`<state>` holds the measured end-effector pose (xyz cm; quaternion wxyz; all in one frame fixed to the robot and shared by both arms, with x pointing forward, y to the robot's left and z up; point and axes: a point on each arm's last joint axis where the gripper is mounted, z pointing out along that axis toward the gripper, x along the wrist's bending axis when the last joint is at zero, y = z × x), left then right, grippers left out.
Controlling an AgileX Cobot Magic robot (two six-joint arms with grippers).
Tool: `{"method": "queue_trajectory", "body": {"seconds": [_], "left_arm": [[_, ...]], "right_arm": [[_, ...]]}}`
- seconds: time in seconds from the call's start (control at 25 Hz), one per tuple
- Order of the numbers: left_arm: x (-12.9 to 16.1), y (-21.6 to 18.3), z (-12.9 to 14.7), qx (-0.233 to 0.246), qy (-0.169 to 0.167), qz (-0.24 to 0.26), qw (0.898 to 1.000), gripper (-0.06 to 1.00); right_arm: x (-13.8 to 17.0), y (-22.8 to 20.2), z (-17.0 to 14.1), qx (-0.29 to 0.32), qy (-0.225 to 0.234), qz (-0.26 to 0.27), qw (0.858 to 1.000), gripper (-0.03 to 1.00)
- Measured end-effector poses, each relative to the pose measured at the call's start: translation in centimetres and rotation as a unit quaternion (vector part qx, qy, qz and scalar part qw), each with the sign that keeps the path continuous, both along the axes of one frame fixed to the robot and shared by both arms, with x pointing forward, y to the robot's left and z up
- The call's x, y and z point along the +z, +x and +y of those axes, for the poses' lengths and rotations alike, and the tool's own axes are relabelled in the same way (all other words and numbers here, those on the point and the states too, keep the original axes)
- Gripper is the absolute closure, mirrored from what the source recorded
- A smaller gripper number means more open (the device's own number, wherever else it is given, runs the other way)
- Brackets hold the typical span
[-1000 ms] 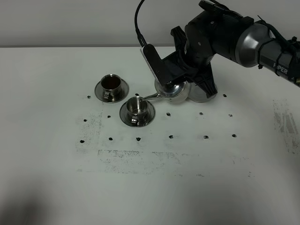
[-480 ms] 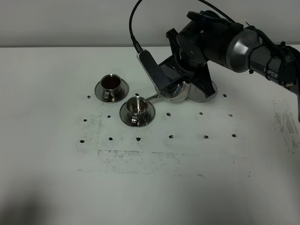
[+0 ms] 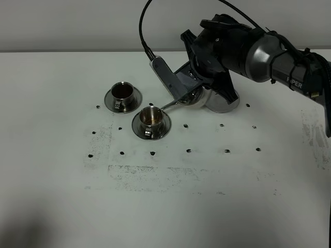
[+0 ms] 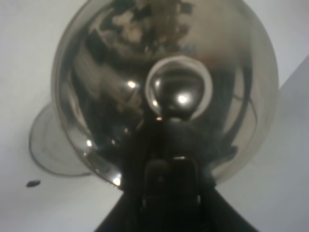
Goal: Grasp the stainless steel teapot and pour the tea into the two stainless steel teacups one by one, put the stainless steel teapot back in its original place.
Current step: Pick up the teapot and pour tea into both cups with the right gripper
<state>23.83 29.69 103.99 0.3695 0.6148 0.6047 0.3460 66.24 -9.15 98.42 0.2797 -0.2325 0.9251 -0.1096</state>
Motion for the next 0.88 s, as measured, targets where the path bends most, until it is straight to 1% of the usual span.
{"method": "queue_trajectory", "body": {"seconds": [0.28,0.6,0.88], "left_arm": [[0.0,0.0,0.0,0.0,0.0,0.0,1.0,0.39],[0.0,0.0,0.0,0.0,0.0,0.0,1.0,0.39],[0.0,0.0,0.0,0.0,0.0,0.0,1.0,0.39]], "right_arm": [[0.1,-0.4,1.1,0.017,-0.013,-0.013,1.0,0.77],[0.3,-0.4,1.1,0.028,-0.035,-0.027,0.999,0.77],[0.4,-0.6,1.7,0.037,-0.043,-0.035,0.998,0.77]]}}
